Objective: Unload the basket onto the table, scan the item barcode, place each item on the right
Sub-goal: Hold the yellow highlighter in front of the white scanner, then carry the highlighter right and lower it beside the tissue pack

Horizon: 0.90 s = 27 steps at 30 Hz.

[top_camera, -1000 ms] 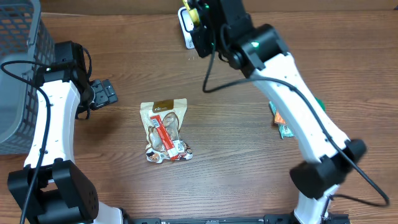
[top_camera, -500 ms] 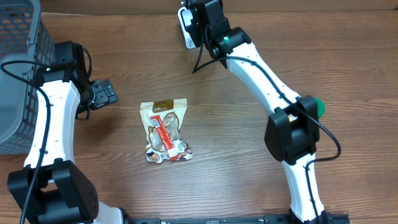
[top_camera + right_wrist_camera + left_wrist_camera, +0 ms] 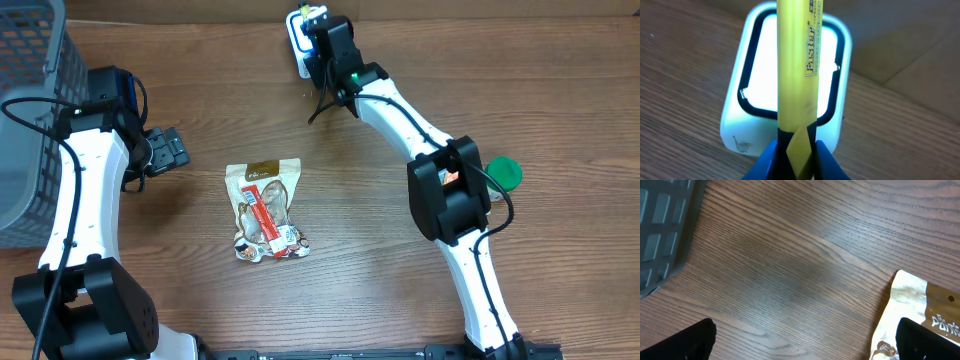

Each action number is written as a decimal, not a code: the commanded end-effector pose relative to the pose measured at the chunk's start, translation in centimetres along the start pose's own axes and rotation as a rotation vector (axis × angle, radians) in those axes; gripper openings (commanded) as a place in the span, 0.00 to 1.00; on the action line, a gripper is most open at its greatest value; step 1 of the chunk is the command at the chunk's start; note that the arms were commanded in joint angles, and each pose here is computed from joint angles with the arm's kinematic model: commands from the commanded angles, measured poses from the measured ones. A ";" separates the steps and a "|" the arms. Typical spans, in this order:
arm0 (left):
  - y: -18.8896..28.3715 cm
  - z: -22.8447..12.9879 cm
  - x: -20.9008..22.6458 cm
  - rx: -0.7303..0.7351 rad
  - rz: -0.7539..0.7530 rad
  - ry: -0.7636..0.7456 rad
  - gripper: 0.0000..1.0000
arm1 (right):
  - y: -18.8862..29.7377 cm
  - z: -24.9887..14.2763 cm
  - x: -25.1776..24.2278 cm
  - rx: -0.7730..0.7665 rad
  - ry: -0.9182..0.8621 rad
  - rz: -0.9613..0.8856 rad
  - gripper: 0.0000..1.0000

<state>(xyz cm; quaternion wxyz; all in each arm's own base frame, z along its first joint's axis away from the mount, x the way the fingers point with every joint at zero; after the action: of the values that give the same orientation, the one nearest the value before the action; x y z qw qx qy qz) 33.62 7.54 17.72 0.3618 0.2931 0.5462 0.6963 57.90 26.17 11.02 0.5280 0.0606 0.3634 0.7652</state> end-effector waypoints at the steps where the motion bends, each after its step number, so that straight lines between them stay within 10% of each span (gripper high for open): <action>1: 0.1 0.3 -0.4 -0.008 -0.004 -0.021 1.00 | -0.8 -0.7 -0.1 0.016 0.005 -0.018 0.04; 16: 0.1 0.3 -0.4 -0.008 -0.004 -0.021 1.00 | -0.1 -1.4 -1.0 0.080 0.015 -0.078 0.03; 27: 0.1 0.3 -0.4 -0.008 -0.003 -0.021 1.00 | 13.9 6.3 -5.5 0.013 -0.087 -0.093 0.03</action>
<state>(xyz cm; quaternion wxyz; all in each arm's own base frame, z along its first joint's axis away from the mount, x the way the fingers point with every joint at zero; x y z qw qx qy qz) 33.61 7.54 17.72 0.3616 0.2933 0.5462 0.6963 55.11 23.77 15.69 0.5406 0.0786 0.4135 0.7284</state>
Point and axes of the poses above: each gripper's point midway between its finger pads, its own y axis back along the fingers, its own x axis along the line the jaws close on, z = x × y, the point moved 5 cm from there along y, back along the fingers, and after that the axes turned 7 degrees about y, right-handed, at the moved point
